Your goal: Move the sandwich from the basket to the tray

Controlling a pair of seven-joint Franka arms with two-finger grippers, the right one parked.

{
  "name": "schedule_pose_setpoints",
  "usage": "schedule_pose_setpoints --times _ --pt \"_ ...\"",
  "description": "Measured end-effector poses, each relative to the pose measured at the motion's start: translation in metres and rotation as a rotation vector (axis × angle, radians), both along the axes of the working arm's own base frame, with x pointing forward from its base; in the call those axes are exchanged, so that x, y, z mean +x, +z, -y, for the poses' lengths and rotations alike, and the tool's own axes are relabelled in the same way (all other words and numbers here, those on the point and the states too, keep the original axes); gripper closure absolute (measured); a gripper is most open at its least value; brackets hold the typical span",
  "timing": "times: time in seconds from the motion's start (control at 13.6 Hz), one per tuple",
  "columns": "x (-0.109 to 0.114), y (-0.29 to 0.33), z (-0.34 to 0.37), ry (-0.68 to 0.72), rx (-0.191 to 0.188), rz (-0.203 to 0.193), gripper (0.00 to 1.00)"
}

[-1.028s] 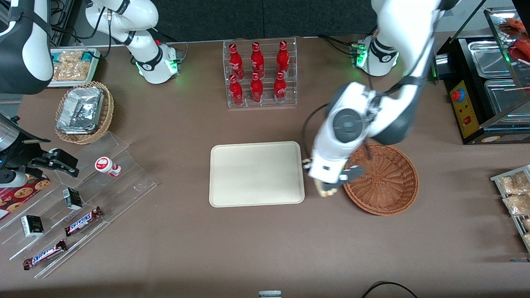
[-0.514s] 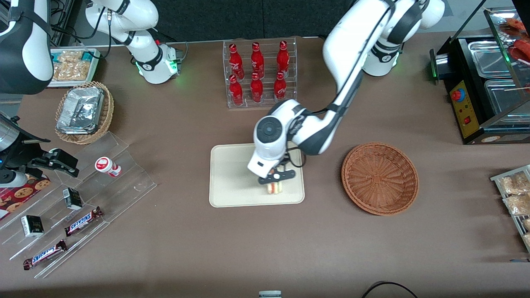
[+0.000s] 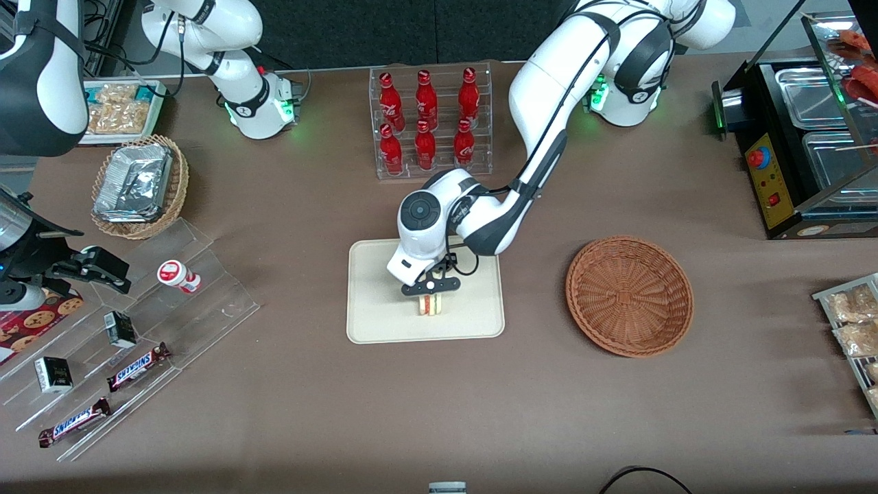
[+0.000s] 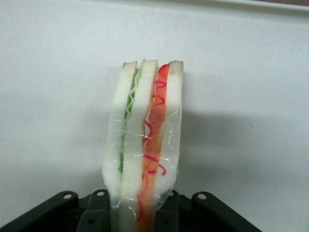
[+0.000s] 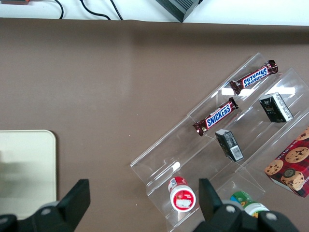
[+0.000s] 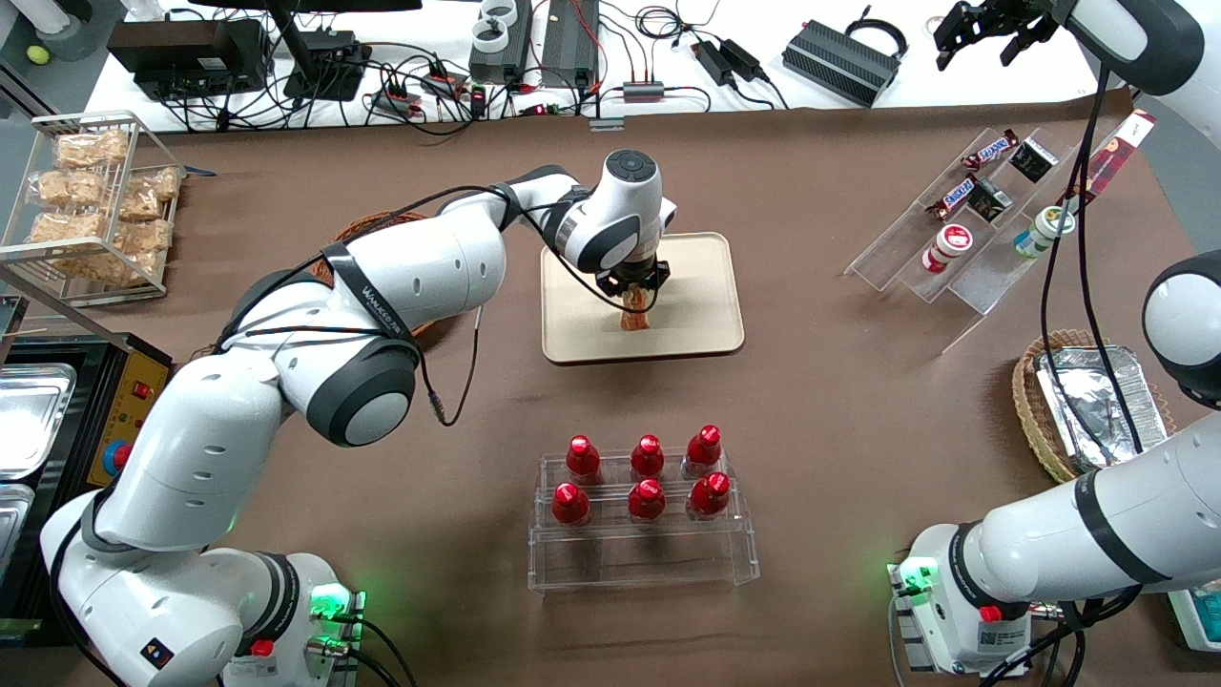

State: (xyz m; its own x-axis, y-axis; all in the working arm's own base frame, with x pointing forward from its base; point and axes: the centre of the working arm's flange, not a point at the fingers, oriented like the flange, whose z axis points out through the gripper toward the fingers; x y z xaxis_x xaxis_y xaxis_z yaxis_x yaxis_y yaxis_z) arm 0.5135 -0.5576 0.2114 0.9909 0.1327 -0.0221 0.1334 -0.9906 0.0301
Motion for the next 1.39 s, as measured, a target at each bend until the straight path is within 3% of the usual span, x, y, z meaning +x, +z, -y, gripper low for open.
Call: schedule_pose_setpoints --times 0.29,0.51,0.66,0.81,0.95,1.1,1.39 --pt "0.008 0.025 0.005 0.004 -0.018 0.019 0.33" --pt "0.036 0.085 -0.018 0.012 -0.004 0.025 0.02" --pt "0.067 0.141 -0.068 -0.031 0.007 -0.013 0.00" --pt "0.100 0.189 -0.141 -0.087 -0.032 -0.063 0.00" --pt "0.122 0.215 -0.222 -0.105 -0.052 -0.072 0.00" --pt "0.127 0.226 -0.293 -0.127 -0.054 -0.086 0.00" --pt "0.112 0.246 -0.435 -0.169 -0.062 -0.095 0.00"
